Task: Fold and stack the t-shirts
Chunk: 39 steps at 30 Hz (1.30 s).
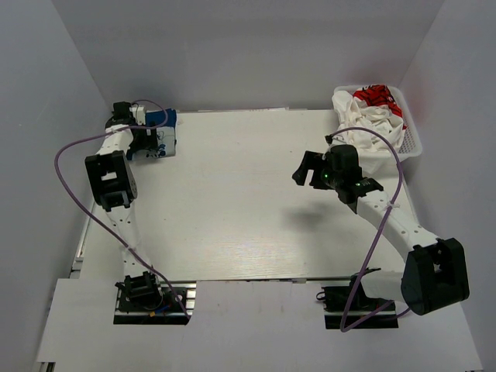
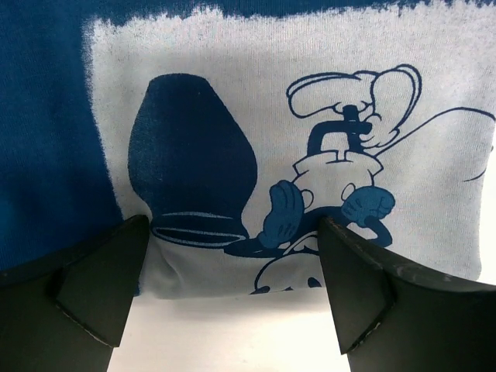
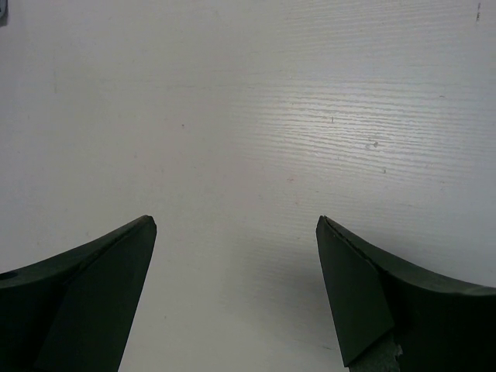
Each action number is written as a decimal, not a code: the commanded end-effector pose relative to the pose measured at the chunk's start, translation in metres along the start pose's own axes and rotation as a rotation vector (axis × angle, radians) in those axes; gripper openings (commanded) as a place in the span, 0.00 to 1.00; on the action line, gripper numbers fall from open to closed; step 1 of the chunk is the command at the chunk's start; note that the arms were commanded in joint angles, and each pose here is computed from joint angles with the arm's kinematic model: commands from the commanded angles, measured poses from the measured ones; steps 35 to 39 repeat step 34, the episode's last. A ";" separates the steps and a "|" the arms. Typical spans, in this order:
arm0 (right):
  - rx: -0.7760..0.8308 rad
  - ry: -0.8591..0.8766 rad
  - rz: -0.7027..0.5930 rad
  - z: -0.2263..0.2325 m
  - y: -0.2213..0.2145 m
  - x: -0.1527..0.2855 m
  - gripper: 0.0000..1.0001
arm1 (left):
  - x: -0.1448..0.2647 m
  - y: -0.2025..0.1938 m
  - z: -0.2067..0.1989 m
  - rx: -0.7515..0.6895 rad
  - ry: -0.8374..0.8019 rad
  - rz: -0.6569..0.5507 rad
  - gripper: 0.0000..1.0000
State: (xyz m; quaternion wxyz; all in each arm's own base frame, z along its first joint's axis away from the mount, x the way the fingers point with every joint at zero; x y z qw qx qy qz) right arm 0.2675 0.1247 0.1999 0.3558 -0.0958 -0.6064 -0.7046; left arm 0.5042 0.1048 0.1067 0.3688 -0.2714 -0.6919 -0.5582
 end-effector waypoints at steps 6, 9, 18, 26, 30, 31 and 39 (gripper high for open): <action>0.064 -0.013 -0.076 0.000 0.024 0.005 0.90 | 0.037 0.030 0.006 -0.031 0.033 -0.092 1.00; 0.069 -0.004 -0.094 0.002 0.027 0.007 0.90 | 0.073 0.040 -0.008 -0.046 -0.022 -0.126 1.00; 0.045 0.167 -0.260 0.017 0.038 0.007 0.90 | 0.224 0.033 -0.081 0.242 -0.360 -0.364 1.00; -0.016 0.142 -0.193 0.012 0.013 0.004 0.90 | 0.261 -0.107 -0.119 0.415 -0.345 -0.317 1.00; -0.041 0.147 -0.202 0.010 -0.001 0.005 0.90 | 0.274 -0.152 -0.108 0.434 -0.308 -0.325 1.00; -0.043 0.151 -0.220 0.010 -0.002 0.005 0.90 | 0.277 -0.154 -0.102 0.447 -0.254 -0.346 1.00; -0.041 0.168 -0.263 0.011 -0.002 0.010 0.90 | 0.288 -0.156 -0.104 0.461 -0.246 -0.335 1.00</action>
Point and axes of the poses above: each gripper's point midway between its finger pads, its own x axis back along the fingers, its own z axis along the line the jaws close on, y = z × x, the point moved 9 cm from there along x, back along the fingers, and after that the axes turned 11 degrees about x, right-handed, at the moved point
